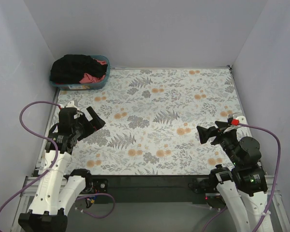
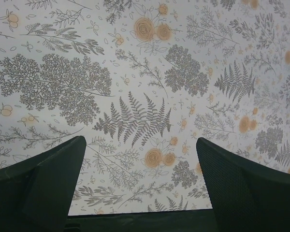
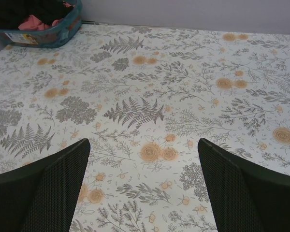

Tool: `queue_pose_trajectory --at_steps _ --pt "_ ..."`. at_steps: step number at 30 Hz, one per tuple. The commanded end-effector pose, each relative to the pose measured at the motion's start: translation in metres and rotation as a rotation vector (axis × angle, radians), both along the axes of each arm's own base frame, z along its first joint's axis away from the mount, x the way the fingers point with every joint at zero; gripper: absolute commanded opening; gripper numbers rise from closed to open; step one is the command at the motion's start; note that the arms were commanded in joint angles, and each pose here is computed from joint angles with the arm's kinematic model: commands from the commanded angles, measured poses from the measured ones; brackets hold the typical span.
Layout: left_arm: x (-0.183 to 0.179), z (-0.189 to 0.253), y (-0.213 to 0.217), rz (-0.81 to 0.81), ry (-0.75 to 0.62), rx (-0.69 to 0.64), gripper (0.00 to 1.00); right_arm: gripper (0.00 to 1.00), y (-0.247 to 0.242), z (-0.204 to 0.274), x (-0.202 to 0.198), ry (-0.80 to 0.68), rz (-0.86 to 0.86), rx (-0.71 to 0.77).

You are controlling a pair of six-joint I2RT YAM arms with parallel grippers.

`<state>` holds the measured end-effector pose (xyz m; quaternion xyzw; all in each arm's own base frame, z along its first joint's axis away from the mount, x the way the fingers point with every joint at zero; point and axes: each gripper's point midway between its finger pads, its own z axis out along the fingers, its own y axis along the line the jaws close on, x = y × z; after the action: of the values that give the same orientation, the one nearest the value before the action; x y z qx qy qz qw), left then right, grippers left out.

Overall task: Fold and stack the t-shirts
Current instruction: Grab the tshirt from the pile

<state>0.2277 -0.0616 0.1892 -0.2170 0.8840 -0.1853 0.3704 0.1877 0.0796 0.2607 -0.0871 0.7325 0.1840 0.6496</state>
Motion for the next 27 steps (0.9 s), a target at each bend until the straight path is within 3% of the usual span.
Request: queue_pose_trajectory --at_steps 1,10,14,18,23,24,25,27 --pt "0.005 0.015 -0.001 0.008 -0.057 -0.014 0.98 0.98 -0.001 0.024 -0.001 -0.059 -0.012 0.036" --pt "0.013 0.006 0.0 0.036 -0.033 -0.02 0.98 0.98 0.005 0.013 -0.004 -0.022 -0.004 0.135" --pt "0.034 0.014 0.002 0.058 -0.04 -0.014 0.98 0.99 0.019 -0.016 0.005 0.084 0.047 0.144" --pt "0.076 0.014 0.012 0.115 0.006 0.05 0.98 0.98 0.039 -0.034 0.002 0.168 0.152 0.177" --pt "0.141 0.035 0.036 0.232 -0.026 0.131 0.98 0.98 0.052 -0.037 -0.002 0.154 0.243 0.181" --pt "0.16 0.059 0.048 0.283 -0.088 0.137 0.98 0.98 0.052 -0.038 -0.002 0.151 0.243 0.176" --pt "0.176 0.049 0.055 0.302 -0.064 0.142 0.98 0.98 0.052 -0.039 -0.002 0.149 0.241 0.171" --pt "0.205 0.074 0.066 0.35 -0.138 0.113 0.98 0.98 0.052 -0.042 -0.002 0.144 0.247 0.159"
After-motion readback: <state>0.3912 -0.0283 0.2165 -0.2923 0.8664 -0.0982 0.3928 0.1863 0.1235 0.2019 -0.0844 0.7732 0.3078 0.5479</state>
